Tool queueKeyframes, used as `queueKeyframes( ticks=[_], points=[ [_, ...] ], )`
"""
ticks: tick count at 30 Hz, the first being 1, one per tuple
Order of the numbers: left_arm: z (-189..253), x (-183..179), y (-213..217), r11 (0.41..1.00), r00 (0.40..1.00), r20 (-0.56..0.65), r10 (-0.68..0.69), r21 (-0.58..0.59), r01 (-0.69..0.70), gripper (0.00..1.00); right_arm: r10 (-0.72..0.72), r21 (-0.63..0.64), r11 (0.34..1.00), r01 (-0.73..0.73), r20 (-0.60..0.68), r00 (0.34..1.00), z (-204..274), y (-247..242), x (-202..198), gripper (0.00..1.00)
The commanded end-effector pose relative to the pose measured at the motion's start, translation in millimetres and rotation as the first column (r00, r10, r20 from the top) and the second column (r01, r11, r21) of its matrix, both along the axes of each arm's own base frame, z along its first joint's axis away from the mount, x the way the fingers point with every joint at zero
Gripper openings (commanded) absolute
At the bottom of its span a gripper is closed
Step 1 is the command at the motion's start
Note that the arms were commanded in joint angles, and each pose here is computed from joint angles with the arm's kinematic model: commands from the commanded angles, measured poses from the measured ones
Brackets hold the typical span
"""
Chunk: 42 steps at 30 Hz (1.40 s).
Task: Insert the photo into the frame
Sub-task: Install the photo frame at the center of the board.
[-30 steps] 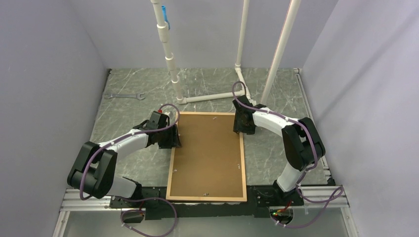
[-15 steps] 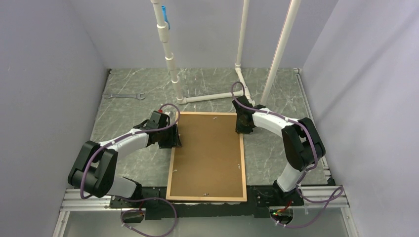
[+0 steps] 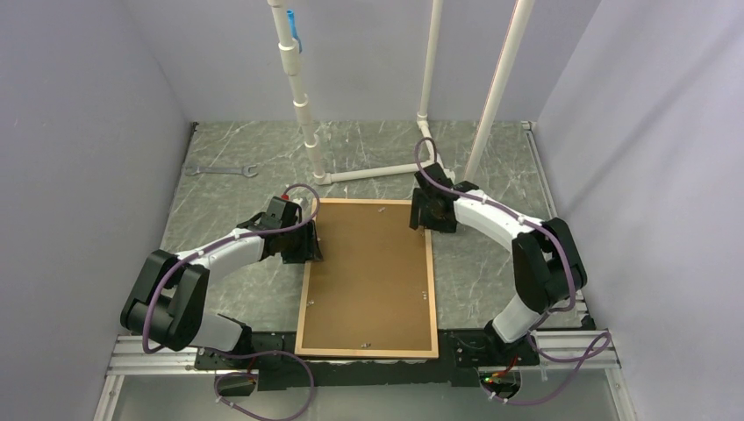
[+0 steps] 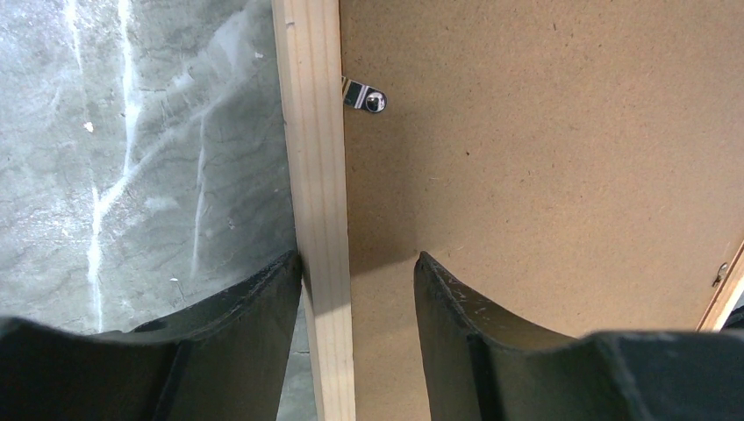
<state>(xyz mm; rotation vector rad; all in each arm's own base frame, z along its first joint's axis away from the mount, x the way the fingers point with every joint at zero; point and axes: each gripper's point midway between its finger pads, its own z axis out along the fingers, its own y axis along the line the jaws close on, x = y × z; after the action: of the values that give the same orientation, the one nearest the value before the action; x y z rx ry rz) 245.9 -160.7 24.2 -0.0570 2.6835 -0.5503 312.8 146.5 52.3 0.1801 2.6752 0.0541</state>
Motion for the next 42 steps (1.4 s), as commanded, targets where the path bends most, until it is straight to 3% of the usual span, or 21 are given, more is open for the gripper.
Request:
queueKeyframes(
  ticks=[1,10,16,21,26,35,42],
  points=[
    [-14,-14,6,0.999,0.998,-0.056,-0.003,0.041,0.005,0.56,0.045,0.062,0.997,-0.052,0.102,0.994,43,23,14,0.75],
    [-18,-15,7,0.999,0.998,-0.063,-0.004,0.043,0.007,0.56,0.117,-0.006,0.993,-0.118,0.136,0.984,50,45,53,0.81],
    [-20,-16,7,0.999,0.997,-0.072,-0.009,0.049,0.013,0.56,0.210,-0.084,0.976,-0.201,0.117,0.971,35,56,84,0.99],
    [-21,-17,8,0.998,0.997,-0.078,-0.015,0.054,0.019,0.53,0.311,-0.098,0.948,-0.304,0.070,0.948,17,67,96,0.99],
    [-21,-17,7,0.998,0.997,-0.080,-0.022,0.050,0.026,0.45,0.351,-0.034,0.936,-0.350,0.059,0.934,7,76,97,0.99],
    [-27,-20,6,0.998,0.995,-0.100,-0.028,0.046,0.032,0.45,0.499,-0.049,0.866,-0.498,0.000,0.867,-7,82,100,0.99],
    [-29,-21,5,0.998,0.994,-0.105,-0.029,0.045,0.034,0.45,0.527,-0.063,0.846,-0.529,-0.044,0.849,-25,78,97,0.99]
  ],
)
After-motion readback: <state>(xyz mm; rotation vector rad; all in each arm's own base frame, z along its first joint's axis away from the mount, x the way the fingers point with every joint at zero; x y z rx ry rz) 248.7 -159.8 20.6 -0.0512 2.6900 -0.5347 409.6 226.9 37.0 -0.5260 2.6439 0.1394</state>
